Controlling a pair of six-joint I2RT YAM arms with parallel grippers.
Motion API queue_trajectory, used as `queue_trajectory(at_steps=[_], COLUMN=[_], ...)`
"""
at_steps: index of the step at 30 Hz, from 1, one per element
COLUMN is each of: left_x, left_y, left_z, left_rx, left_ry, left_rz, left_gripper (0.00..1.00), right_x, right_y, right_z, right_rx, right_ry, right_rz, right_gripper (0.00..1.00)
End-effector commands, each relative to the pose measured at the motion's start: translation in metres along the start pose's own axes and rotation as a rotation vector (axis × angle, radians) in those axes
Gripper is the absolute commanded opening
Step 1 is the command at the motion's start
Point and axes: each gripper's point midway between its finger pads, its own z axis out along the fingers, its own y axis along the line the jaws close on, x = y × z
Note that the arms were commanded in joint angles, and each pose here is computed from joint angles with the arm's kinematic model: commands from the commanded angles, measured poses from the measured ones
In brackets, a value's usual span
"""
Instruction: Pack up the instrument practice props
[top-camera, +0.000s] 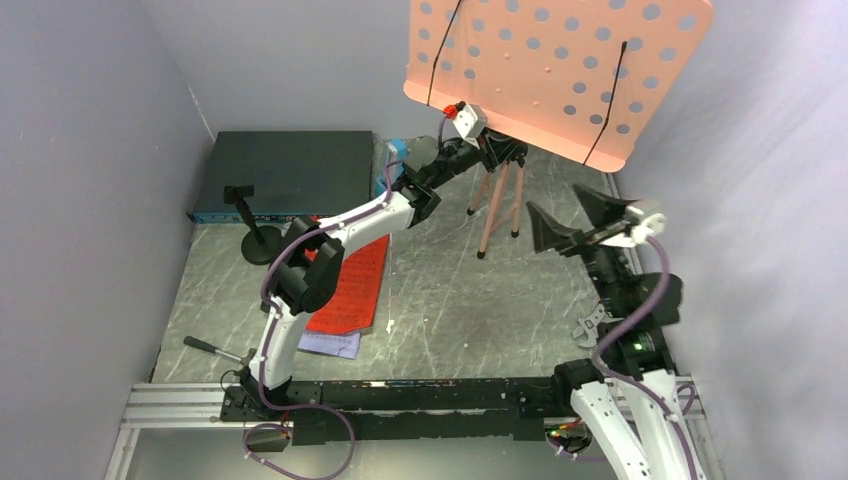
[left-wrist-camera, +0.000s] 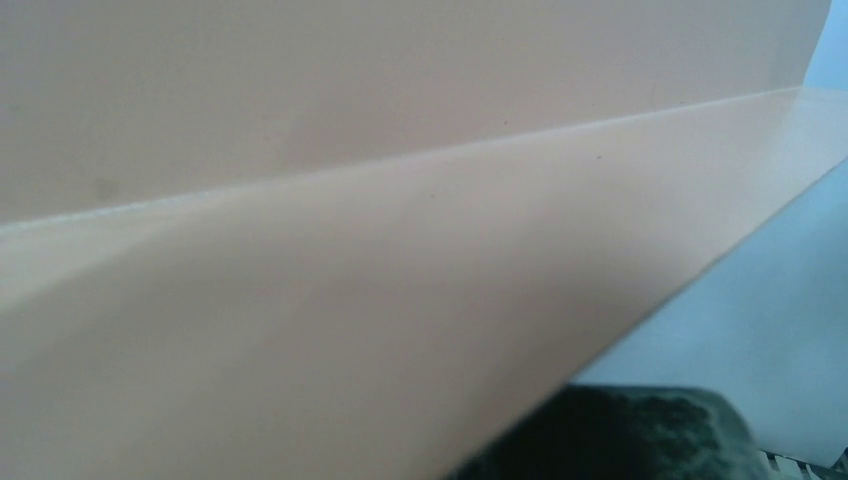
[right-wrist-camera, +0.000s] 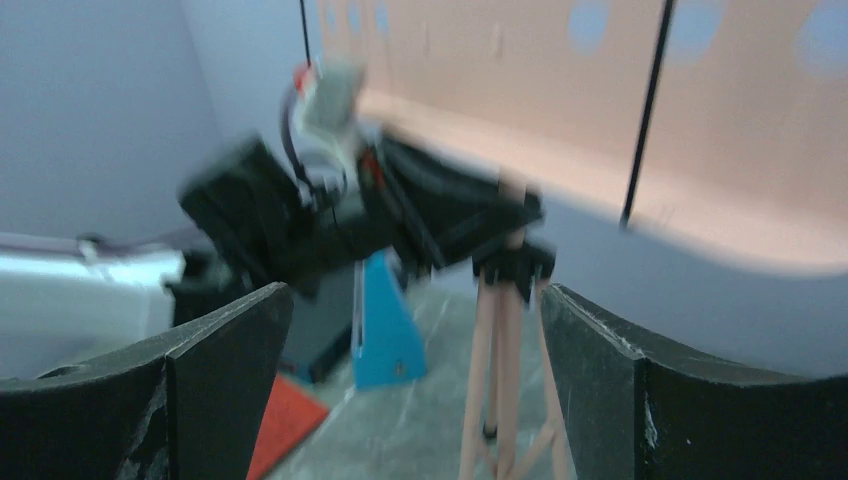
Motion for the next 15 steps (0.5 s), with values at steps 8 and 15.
queue_trajectory(at_steps=[8,15], left_x=[-0.034,-0.038], left_y=[0.005,-0.001], left_z=[0.002,0.002], left_rx=[-0.025,-0.009], left_ry=[0.005,0.014], left_rz=[0.021,-0.021], left_gripper=[0.03,0.03], right_x=[0.167,0.226], right_y=[-0.018,-0.032], right_z=[0.007,0.018], right_rx=[-0.003,0.022], right_ry=[0.17,0.188], right_rz=[0.134,0.158], right_gripper=[0.97,0.9])
